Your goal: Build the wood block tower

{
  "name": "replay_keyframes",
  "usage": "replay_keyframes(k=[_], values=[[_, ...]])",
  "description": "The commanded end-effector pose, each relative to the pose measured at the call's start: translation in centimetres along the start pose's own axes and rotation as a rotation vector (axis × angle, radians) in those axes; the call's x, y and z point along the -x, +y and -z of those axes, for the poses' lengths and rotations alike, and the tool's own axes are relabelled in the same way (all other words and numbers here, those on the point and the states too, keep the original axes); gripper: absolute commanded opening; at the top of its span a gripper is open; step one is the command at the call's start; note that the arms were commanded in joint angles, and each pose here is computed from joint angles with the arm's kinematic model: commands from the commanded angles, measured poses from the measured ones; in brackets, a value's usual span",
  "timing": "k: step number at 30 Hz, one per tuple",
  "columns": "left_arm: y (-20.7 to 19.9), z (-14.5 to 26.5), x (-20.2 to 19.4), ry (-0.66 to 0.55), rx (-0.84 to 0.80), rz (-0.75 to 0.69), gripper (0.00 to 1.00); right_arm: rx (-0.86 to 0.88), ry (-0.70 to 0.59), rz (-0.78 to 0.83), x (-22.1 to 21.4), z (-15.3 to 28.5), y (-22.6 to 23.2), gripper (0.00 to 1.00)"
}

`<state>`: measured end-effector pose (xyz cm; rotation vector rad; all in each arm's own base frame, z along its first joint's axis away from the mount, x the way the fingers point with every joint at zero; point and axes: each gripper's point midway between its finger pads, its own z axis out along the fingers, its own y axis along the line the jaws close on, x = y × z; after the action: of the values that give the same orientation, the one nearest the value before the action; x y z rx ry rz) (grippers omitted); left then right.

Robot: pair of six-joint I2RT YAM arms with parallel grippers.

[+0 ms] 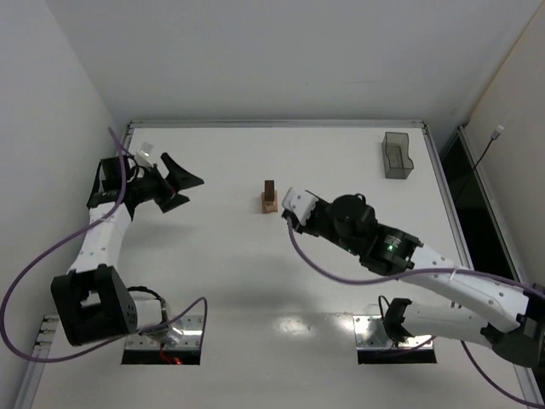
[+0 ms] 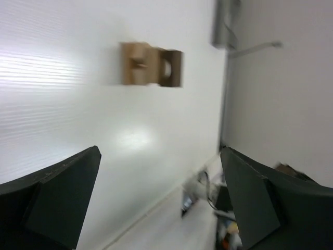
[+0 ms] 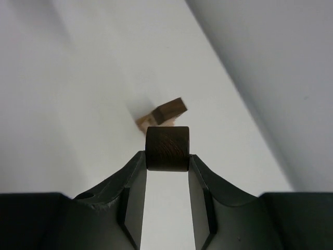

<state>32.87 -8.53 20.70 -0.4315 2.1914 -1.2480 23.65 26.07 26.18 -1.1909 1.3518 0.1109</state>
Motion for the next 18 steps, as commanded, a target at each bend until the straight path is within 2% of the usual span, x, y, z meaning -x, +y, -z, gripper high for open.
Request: replay_keyframes(k=[1, 3, 5, 6, 8, 10, 11, 14, 18], values=[[4.1, 2.6, 0.6, -0.136, 0.289, -0.089, 1.0, 0.102, 0.159, -0.422, -0.3, 0.1, 2.4, 0.0], [4.9, 4.1, 1.2, -0.209, 0.39, -0.128, 1.0, 0.113, 0.146, -0.526, 1.5, -0.7, 0.9, 0.0], [5.3, 4.6, 1.6, -0.226, 0.423, -0.168, 1.0, 0.148, 0.251, -0.67, 0.1, -2.3, 1.3, 0.0], [5.7, 5.0, 2.0, -0.246, 0.465, -0.166, 1.0, 0.138, 0.242, -0.72, 1.3, -2.9, -0.1, 0.0], [5.4, 5.1, 2.3, -0.25, 0.463, -0.182, 1.0, 0.175, 0.318, -0.844, 0.8, -4.0, -0.1, 0.0], [5.5, 5.2, 2.4, -0.254, 0.471, -0.182, 1.0, 0.137, 0.381, -0.948, -0.1, -6.4, -2.1, 0.0], [5.5, 5.2, 2.4, -0.254, 0.471, -0.182, 1.0, 0.113, 0.403, -0.986, -0.4, -8.3, -3.3, 0.0], [5.5, 5.2, 2.6, -0.261, 0.468, -0.187, 1.0, 0.053, 0.46, -1.078, -1.5, -10.3, -5.2, 0.0], [6.3, 4.9, 2.6, -0.249, 0.49, -0.171, 1.0, -0.023, 0.614, -1.137, -5.3, -12.9, -5.3, 0.0]])
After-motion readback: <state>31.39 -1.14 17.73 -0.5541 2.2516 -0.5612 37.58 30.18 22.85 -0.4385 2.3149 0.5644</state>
